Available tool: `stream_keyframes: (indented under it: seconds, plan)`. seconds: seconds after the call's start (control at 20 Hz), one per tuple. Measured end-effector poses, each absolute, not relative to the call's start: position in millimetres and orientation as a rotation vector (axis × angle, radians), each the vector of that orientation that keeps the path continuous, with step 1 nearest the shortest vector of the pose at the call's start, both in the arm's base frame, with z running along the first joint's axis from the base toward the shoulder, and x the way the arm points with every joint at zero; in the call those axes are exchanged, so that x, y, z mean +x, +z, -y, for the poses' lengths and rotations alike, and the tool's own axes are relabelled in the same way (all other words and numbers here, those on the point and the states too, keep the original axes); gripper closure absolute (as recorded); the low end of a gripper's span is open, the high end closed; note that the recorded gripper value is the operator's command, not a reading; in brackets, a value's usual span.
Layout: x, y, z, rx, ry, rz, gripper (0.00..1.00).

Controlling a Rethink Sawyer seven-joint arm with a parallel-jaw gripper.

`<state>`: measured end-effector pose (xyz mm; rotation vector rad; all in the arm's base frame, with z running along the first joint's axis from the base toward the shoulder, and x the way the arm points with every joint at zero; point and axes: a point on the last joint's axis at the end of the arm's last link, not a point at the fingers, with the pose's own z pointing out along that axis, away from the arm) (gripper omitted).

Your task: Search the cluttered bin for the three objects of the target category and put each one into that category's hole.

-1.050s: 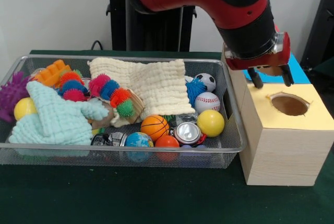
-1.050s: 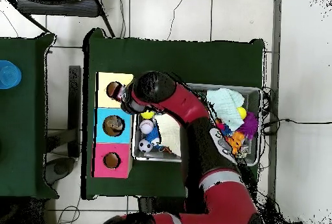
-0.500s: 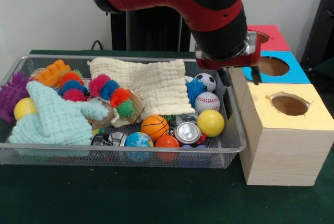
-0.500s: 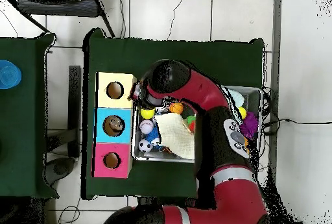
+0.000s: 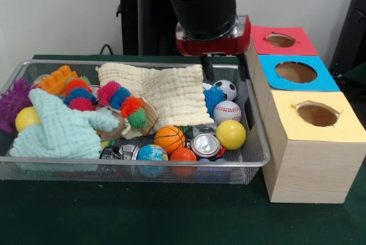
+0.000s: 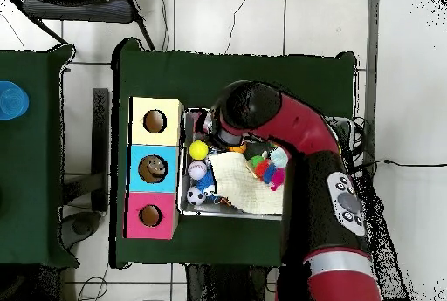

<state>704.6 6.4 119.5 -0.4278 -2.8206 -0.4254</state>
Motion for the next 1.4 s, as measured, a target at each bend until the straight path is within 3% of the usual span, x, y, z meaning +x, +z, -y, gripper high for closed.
stream_keyframes:
  seconds: [0.4,0.85,1.4]
  plan:
    - [700.2,118.1,24.6,-0.536,-0.384,2.936,0.0]
    - [673.1,75.8,36.6,-0.556,-0.256,3.057,0.0]
    - [595.7,21.8,39.6,-0.431,-0.096,2.936,0.0]
